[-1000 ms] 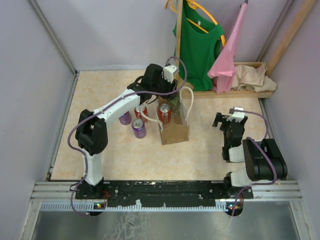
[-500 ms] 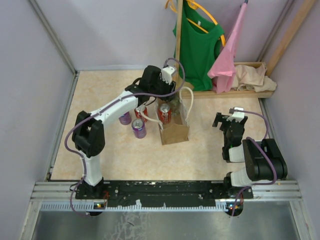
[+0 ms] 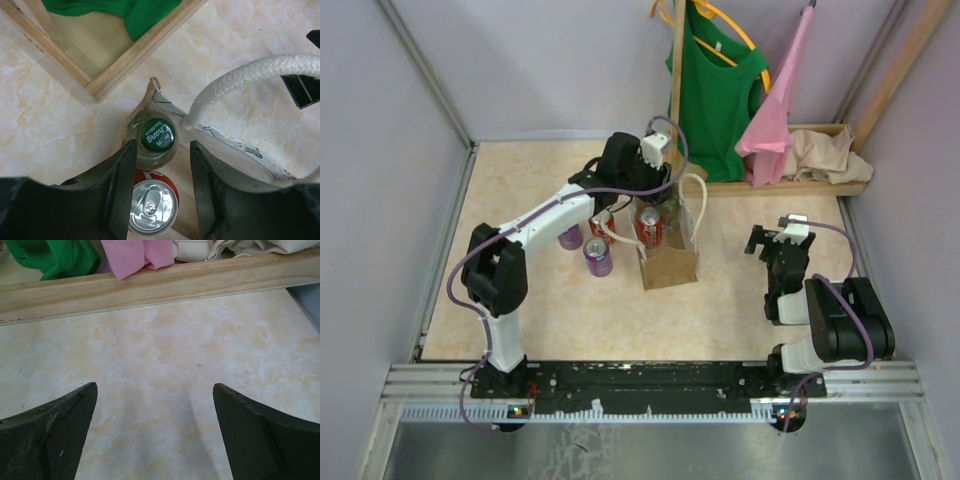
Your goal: Take the beverage out of the canvas bag
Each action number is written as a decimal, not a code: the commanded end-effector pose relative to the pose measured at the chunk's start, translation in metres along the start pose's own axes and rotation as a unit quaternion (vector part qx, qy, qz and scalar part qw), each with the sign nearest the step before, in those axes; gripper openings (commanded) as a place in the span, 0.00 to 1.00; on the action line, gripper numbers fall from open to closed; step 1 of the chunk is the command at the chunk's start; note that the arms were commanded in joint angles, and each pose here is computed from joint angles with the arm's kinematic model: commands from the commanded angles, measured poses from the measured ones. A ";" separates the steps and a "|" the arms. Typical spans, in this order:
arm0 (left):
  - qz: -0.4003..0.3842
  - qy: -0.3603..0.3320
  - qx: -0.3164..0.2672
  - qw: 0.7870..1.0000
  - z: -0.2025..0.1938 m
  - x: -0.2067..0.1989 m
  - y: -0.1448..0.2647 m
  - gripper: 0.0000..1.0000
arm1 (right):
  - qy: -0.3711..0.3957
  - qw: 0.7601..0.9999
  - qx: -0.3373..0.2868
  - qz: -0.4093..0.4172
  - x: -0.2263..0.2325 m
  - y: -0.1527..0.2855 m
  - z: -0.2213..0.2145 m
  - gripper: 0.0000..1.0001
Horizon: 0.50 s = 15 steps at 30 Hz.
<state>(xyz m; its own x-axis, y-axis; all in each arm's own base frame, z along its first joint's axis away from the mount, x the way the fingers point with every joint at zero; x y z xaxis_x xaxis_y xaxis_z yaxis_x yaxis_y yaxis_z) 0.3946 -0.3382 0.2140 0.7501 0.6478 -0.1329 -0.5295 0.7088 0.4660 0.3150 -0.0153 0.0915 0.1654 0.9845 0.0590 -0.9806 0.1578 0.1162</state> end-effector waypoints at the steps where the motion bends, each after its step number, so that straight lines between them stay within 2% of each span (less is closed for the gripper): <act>1: -0.015 0.004 -0.017 1.000 0.007 -0.006 0.002 0.53 | -0.007 0.999 -0.036 0.000 0.002 -0.007 0.019 0.99; 15: -0.020 0.011 -0.008 1.000 -0.003 -0.005 -0.010 0.52 | -0.007 0.999 -0.035 0.001 0.002 -0.007 0.018 0.99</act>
<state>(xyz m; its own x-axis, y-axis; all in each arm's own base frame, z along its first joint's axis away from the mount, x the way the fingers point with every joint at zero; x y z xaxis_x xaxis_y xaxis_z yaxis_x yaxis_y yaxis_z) 0.3946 -0.3418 0.2140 0.7556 0.6376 -0.1504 -0.5207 0.7238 0.4527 0.3150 -0.0153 0.0915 0.1658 0.9844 0.0589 -0.9805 0.1582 0.1162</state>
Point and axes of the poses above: each gripper's point midway between its finger pads, its own y axis back along the fingers, its own x axis along the line the jaws close on, z = x × y, the point moved 4 cm from there along y, back along the fingers, and after that the axes turned 2 degrees about -y, right-handed, at the moved point
